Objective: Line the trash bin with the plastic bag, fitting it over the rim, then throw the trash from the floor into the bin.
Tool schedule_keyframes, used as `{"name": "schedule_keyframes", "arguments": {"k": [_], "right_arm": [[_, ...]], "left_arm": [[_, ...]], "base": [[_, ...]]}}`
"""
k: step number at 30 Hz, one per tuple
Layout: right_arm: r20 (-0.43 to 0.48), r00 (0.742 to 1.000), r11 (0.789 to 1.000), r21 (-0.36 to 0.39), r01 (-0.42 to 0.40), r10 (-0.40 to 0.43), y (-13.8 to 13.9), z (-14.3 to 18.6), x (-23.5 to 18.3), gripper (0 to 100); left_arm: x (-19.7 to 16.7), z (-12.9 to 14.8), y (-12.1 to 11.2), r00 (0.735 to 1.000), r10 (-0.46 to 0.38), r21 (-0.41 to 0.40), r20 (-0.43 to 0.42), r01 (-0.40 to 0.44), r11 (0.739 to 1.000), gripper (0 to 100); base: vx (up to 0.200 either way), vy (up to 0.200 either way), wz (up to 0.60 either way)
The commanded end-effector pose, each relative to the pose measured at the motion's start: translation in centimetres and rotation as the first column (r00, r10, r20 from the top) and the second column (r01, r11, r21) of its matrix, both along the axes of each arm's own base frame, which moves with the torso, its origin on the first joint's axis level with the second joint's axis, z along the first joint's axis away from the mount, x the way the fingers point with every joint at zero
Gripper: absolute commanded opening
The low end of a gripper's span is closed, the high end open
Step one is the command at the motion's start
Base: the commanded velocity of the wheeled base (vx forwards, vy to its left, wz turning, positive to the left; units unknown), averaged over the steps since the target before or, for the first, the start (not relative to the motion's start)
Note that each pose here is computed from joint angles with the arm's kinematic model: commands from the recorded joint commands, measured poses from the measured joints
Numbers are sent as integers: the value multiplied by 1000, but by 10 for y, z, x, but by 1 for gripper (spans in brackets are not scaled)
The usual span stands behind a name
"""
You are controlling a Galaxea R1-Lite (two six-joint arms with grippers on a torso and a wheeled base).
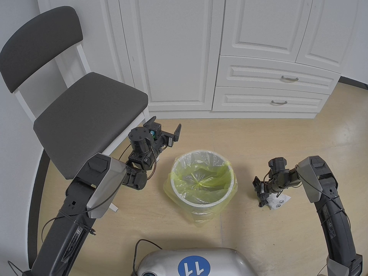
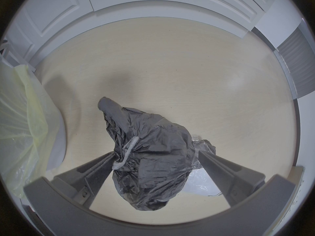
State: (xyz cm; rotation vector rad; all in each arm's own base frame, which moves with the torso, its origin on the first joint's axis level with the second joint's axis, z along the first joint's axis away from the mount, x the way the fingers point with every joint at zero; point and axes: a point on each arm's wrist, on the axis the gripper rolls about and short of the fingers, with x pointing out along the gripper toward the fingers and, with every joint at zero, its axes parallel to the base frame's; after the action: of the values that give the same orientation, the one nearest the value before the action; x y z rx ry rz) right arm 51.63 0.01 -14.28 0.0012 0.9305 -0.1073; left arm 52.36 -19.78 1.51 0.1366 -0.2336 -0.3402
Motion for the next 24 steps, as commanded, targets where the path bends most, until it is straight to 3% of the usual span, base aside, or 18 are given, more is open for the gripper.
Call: {"name": "schedule_keyframes", "arguments": {"k": [1, 4, 5, 16, 19, 21, 24], "right_arm": [[-7, 1000, 1000, -2, -2, 2, 0, -3, -1, 100], [-18, 1000, 1000, -1, 0, 0, 0, -4, -2, 100], [-18, 1000, 1000, -1, 0, 0, 0, -4, -2, 0], [0, 1000, 1000, -12, 14, -14, 1, -3, -1, 0], [66, 997, 998, -46, 42, -39, 2, 3, 5, 0], [239, 969, 996, -47, 69, -56, 4, 29, 17, 0], [283, 958, 997, -45, 62, -47, 6, 50, 12, 0]], "left_arm": [[0, 5, 1, 1000, 3, -4, 10, -3, 1000, 100], [0, 6, 1, 1000, 2, -5, 15, -1, 1000, 100], [0, 6, 1, 1000, 2, -5, 15, -1, 1000, 100], [-2, 6, -3, 1000, -8, -9, 26, 8, 1000, 100], [-3, 4, -6, 1000, -12, -10, 24, 13, 1000, 100], [-4, 3, -10, 999, -19, -11, 26, 19, 1000, 100], [-5, 4, -11, 999, -20, -13, 30, 21, 1000, 100]], "base": [[0, 0, 0], [0, 0, 0], [0, 0, 0], [0, 0, 0], [0, 0, 0], [0, 0, 0], [0, 0, 0]]}}
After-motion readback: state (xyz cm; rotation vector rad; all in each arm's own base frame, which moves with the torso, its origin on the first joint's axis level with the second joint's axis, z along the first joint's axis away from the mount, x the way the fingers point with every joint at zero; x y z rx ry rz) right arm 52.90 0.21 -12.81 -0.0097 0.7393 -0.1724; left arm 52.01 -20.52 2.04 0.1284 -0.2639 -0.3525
